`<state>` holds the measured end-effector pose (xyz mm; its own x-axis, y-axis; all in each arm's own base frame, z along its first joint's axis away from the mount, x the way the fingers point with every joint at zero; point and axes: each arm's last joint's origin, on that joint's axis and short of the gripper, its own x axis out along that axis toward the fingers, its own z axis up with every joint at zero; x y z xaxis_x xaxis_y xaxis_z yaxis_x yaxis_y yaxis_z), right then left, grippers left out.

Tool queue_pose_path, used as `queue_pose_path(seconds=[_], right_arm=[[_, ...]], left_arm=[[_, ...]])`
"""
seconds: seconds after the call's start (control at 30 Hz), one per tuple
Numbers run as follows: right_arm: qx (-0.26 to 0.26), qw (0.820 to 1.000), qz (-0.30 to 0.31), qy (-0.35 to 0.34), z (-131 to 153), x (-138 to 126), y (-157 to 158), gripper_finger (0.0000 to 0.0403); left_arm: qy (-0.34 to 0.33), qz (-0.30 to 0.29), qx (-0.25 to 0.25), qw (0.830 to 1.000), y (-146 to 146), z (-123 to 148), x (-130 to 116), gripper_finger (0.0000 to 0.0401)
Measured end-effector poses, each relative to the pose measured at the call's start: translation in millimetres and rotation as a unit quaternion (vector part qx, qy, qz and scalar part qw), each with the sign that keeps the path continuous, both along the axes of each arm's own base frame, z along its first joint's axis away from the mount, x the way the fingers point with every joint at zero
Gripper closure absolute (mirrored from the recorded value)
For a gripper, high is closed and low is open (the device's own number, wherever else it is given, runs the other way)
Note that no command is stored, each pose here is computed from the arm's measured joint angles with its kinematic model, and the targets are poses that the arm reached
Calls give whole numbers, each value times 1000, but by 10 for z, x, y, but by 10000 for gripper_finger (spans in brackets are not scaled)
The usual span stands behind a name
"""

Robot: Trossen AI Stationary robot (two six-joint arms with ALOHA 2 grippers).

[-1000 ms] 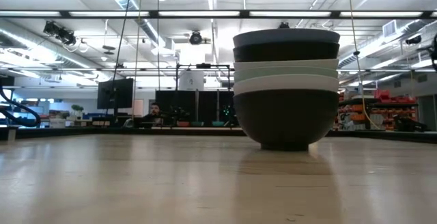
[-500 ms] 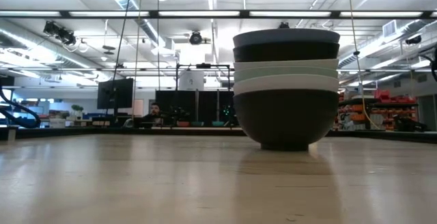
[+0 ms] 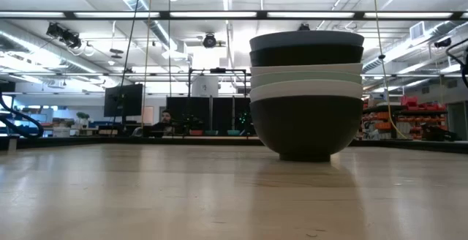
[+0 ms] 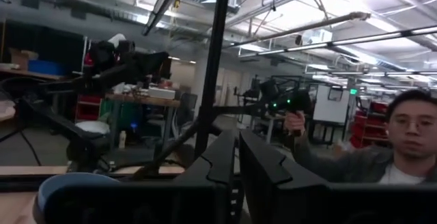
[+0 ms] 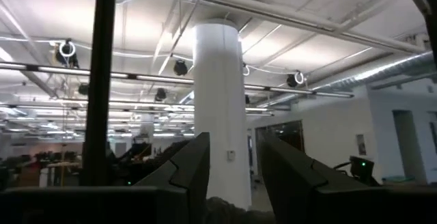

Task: Nest bowls inside each other
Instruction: Return to Home Position

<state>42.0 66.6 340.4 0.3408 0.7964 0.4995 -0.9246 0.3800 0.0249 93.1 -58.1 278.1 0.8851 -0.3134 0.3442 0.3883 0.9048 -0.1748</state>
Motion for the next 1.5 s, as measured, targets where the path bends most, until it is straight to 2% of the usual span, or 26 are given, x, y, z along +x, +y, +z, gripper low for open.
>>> queue_pose_path(seconds=[0.2, 0.47, 0.8, 1.17, 1.5], right_arm=[[18, 1000, -3, -19, -102, 22, 29, 269], [17, 1000, -3, -18, -126, 27, 37, 269], [18, 1000, 5, -25, -121, -15, -11, 269], [35, 998, 3, -42, -105, -106, -134, 269], [52, 996, -4, -67, -123, -251, -331, 269]], left_arm=[[4, -4, 5, 1000, 54, -151, -84, 374], [-22, 8, 25, 999, 138, -134, -198, 383], [-34, 18, 28, 999, 232, -151, -321, 369], [-38, 28, 36, 998, 260, -159, -353, 380], [-34, 28, 38, 998, 257, -166, -350, 367]])
